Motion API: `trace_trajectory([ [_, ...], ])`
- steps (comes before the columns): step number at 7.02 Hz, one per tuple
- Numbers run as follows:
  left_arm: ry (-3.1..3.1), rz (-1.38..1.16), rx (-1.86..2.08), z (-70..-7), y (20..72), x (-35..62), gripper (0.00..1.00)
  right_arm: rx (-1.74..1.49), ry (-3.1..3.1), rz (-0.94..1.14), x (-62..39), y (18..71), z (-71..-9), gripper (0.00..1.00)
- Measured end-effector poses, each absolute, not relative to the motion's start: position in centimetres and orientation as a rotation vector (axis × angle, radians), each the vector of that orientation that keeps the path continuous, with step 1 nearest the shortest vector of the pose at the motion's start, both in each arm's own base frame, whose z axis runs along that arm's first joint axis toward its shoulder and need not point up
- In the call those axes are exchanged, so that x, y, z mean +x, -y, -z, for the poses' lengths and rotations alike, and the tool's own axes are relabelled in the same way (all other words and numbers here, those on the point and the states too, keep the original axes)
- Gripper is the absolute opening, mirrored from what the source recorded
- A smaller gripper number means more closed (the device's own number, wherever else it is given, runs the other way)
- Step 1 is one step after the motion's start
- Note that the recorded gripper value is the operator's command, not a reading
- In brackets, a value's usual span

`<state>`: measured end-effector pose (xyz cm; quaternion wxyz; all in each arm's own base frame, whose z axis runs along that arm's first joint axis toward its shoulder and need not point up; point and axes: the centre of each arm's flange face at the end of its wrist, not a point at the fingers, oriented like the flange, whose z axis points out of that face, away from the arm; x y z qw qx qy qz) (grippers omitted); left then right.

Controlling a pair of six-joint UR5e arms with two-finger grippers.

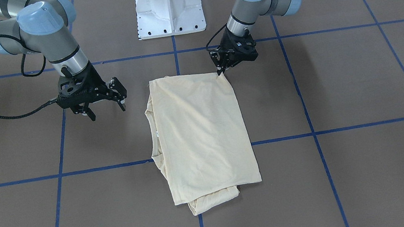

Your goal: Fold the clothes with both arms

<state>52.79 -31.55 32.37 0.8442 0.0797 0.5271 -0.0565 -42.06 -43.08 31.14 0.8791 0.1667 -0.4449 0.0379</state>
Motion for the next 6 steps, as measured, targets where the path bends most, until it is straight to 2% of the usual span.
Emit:
trace_trajectory([
  [2,-1.112,0.120,0.168,-32.4,31.5,52.8,0.00,0.321,0.940,-0.179,-44.0,42.3,-29.5,0.91],
  [6,-1.117,0.119,0.169,-32.1,31.5,52.9,0.00,0.310,0.911,-0.441,-55.1,39.7,-26.1,0.78],
])
